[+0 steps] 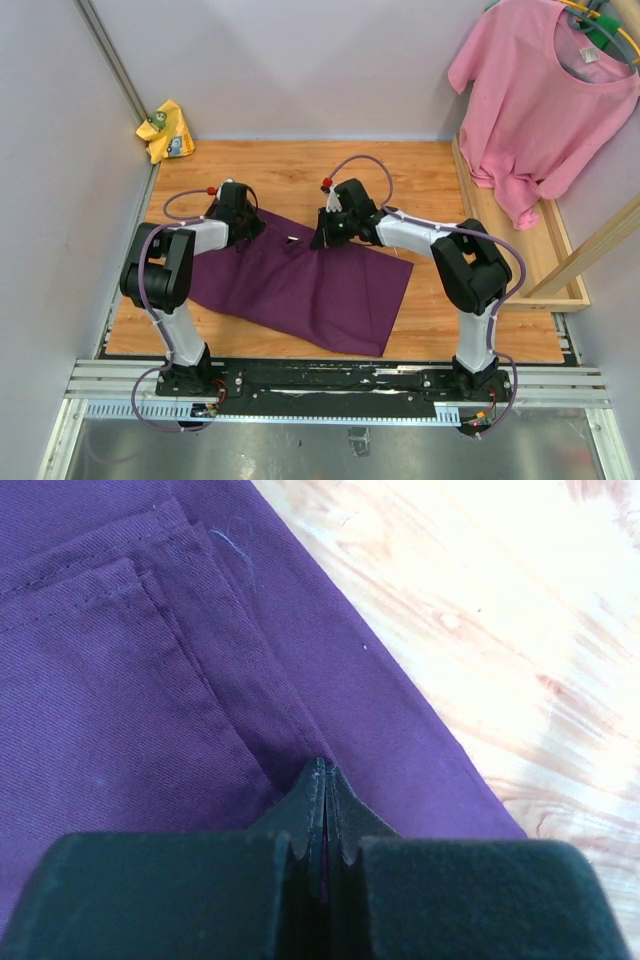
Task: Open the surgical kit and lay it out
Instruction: Open the surgical kit at the center of the board.
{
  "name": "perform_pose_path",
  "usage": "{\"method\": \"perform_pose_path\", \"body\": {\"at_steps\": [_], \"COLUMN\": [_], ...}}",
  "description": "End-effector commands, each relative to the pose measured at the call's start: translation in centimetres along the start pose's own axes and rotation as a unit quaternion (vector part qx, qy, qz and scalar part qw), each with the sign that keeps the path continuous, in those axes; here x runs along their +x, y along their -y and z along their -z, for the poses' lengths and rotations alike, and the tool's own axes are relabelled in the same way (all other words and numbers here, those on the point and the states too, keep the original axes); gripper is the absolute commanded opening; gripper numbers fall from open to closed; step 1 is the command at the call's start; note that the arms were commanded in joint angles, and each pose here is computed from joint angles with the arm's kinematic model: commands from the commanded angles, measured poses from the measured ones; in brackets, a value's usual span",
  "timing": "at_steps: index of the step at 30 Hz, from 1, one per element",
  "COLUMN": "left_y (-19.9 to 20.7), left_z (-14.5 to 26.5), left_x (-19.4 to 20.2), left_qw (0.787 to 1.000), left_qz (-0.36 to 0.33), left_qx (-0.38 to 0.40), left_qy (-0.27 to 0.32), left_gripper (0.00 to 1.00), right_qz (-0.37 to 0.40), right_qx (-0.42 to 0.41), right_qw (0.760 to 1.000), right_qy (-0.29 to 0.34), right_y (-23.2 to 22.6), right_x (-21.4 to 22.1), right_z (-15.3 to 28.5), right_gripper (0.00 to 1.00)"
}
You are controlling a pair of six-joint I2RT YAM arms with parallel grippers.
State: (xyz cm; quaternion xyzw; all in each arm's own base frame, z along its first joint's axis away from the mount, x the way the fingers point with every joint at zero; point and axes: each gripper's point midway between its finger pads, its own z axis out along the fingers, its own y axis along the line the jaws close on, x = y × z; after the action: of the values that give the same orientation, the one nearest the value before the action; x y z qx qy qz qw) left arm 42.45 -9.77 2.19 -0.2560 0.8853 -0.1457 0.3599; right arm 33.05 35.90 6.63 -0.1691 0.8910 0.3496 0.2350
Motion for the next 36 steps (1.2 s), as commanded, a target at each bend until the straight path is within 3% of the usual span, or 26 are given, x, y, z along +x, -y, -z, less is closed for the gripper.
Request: {"method": "perform_pose_path", "body": {"at_steps": [1,21,30,36], "left_y": [-3.0,1.8,3.1,5.2], "left_z": [-2.0,-10.9,-10.3,-6.4], "left_x": [2.4,-6.4,-9.0,-12.4], "left_qw": [0.998,0.999,0.999,0.997], "left_qz": [-0.006,0.022,0.046,0.059], "left_qx": [-0.056,-0.029,0.005,0.045], "left_qy": [-0.039,-0.014,0.002,0.036], "left_gripper": [0.00,0.00,0.01,0.20], "right_qz": [-0.013,-0.039,0.030,0.077], "right_qx": [0.087,0.066,0.003,-0.020], "right_qw": [0.996,0.994,0.990,0.985], "right_qy": [-0.020,0.077,0.140,0.153], "right_y": [6.6,14.4,8.1,3.5], "right_x": [0.1,-14.8,-19.0,-18.8], "right_z": [-0.2,-2.8,1.8,5.3], "right_gripper": [0.01,0.01,0.01,0.01]}}
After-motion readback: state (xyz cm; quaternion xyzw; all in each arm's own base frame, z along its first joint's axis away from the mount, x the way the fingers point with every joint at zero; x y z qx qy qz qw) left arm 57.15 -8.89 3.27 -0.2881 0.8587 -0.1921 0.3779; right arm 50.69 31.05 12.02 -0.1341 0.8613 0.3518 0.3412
